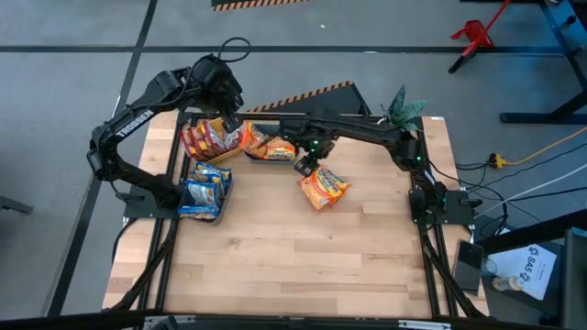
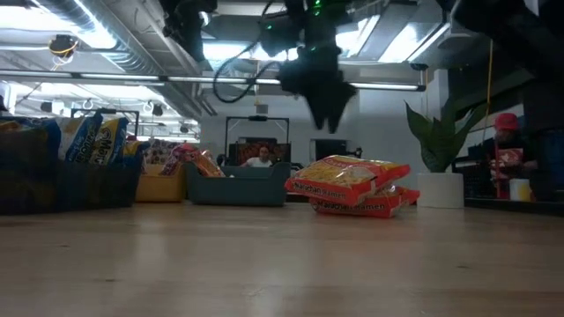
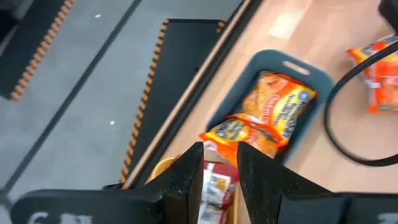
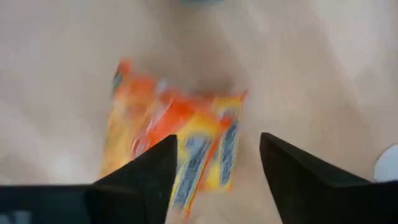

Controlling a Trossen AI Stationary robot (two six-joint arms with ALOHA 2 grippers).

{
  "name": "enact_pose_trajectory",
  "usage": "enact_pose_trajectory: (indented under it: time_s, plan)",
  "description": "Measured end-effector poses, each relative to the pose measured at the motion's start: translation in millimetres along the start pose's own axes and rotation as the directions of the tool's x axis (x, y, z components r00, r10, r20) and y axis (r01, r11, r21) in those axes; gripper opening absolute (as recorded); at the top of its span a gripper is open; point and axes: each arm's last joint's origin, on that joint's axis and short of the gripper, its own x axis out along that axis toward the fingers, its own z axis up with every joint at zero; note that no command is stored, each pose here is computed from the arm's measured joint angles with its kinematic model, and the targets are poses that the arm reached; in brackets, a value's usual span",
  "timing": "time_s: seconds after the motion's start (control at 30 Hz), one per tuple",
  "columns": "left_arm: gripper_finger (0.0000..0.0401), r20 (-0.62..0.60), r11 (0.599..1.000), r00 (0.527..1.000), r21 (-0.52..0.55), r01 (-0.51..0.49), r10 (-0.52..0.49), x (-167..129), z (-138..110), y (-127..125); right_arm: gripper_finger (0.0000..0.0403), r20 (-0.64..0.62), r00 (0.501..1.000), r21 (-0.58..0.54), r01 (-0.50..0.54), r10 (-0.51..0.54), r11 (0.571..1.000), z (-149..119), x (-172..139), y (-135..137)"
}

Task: Sort Maruchan noodles
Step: Put the orange noodle pack into the blue bin

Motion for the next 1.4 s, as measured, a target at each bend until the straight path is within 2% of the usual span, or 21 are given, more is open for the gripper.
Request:
enact_pose_trajectory:
  time_s: [0.13,0.27,0.33,0.43,0.5,0.57,0.67,0.83,0.87,1.03,1.17,1.27,1.4]
  plan:
    - [0.0092,0.026,0.994,0.994,-0.023,0.106,-0.105,0,1,-3,0.0252,-0.006,1.000,0.010,0.013,-0.013,1.000,-21,-14,-7]
    - [0.0092,0.106,0.954,0.950,-0.039,0.298,-0.293,-2,7,-8,0.0267,0.001,0.999,0.093,0.051,-0.052,0.994,-65,-34,-25]
    - [0.0092,0.169,0.908,0.897,-0.021,0.418,-0.409,-2,12,-13,0.0267,0.010,0.998,0.139,0.057,-0.059,0.989,-91,-40,-32]
    - [0.0092,0.244,0.813,0.784,0.041,0.580,-0.571,10,17,-29,0.0263,0.117,0.993,0.229,-0.041,0.014,0.972,-118,-38,-34]
    - [0.0092,0.275,0.758,0.719,0.067,0.648,-0.639,23,18,-41,0.0261,0.175,0.984,0.288,-0.090,0.040,0.953,-135,-32,-34]
    - [0.0092,0.302,0.728,0.677,0.093,0.680,-0.671,38,16,-55,0.0260,0.223,0.974,0.338,-0.113,0.038,0.934,-152,-25,-34]
    - [0.0103,0.324,0.703,0.637,0.151,0.695,-0.699,64,9,-77,0.0259,0.255,0.967,0.404,-0.124,0.019,0.906,-177,-10,-33]
    - [0.0146,0.355,0.660,0.567,0.251,0.708,-0.743,106,-2,-117,0.0259,0.270,0.962,0.465,-0.167,0.040,0.869,-210,14,-30]
    - [0.0157,0.351,0.665,0.573,0.256,0.702,-0.741,114,-5,-124,0.0259,0.277,0.960,0.474,-0.182,0.050,0.862,-214,18,-29]
    - [0.0212,0.253,0.724,0.679,0.186,0.665,-0.689,161,-17,-150,0.0259,0.303,0.950,0.510,-0.232,0.080,0.828,-231,29,-25]
    - [0.0244,0.211,0.720,0.693,0.095,0.688,-0.690,193,-23,-166,0.0259,0.310,0.949,0.524,-0.219,0.054,0.823,-239,31,-24]
    - [0.0249,0.192,0.716,0.694,0.076,0.694,-0.694,209,-28,-177,0.0259,0.316,0.947,0.521,-0.220,0.053,0.825,-239,31,-23]
    - [0.0248,0.187,0.758,0.740,0.050,0.650,-0.646,222,-32,-185,0.0259,0.318,0.946,0.521,-0.222,0.054,0.824,-239,31,-23]
